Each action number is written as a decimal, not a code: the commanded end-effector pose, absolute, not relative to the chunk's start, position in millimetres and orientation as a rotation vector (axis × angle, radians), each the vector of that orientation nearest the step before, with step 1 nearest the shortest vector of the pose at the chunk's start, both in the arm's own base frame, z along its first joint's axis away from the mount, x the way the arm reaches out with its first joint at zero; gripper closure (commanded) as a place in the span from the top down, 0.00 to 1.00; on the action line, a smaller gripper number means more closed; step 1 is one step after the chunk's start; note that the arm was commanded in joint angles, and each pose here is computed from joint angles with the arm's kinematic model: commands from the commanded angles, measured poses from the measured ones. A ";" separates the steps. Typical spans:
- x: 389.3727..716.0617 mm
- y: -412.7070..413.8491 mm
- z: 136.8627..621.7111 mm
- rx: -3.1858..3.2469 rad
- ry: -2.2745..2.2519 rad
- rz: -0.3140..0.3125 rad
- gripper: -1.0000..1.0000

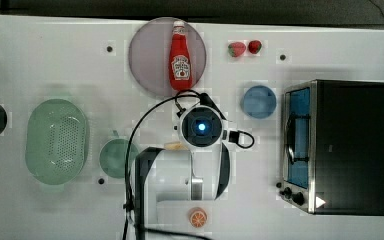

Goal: Pick banana from table and place on oven.

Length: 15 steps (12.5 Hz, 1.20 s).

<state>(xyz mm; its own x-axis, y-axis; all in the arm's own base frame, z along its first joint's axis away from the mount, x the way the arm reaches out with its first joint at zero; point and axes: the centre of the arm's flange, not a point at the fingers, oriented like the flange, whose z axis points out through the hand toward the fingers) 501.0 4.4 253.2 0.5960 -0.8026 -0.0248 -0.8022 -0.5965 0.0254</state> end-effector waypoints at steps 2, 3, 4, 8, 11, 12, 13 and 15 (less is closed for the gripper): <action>486.0 27.8 189.8 2.743 -1.441 -0.144 1.00; 485.5 28.9 179.4 2.747 -1.440 -0.142 1.00; 484.8 29.1 170.6 2.749 -1.442 -0.141 1.00; 485.6 24.7 160.0 2.752 -1.460 -0.115 0.72; 484.4 24.7 159.2 2.751 -1.459 -0.118 0.36; 485.6 25.0 160.6 2.753 -1.459 -0.113 0.25; 487.9 24.8 165.0 2.757 -1.462 -0.100 0.20; 496.0 27.6 189.4 2.782 -1.465 -0.038 0.20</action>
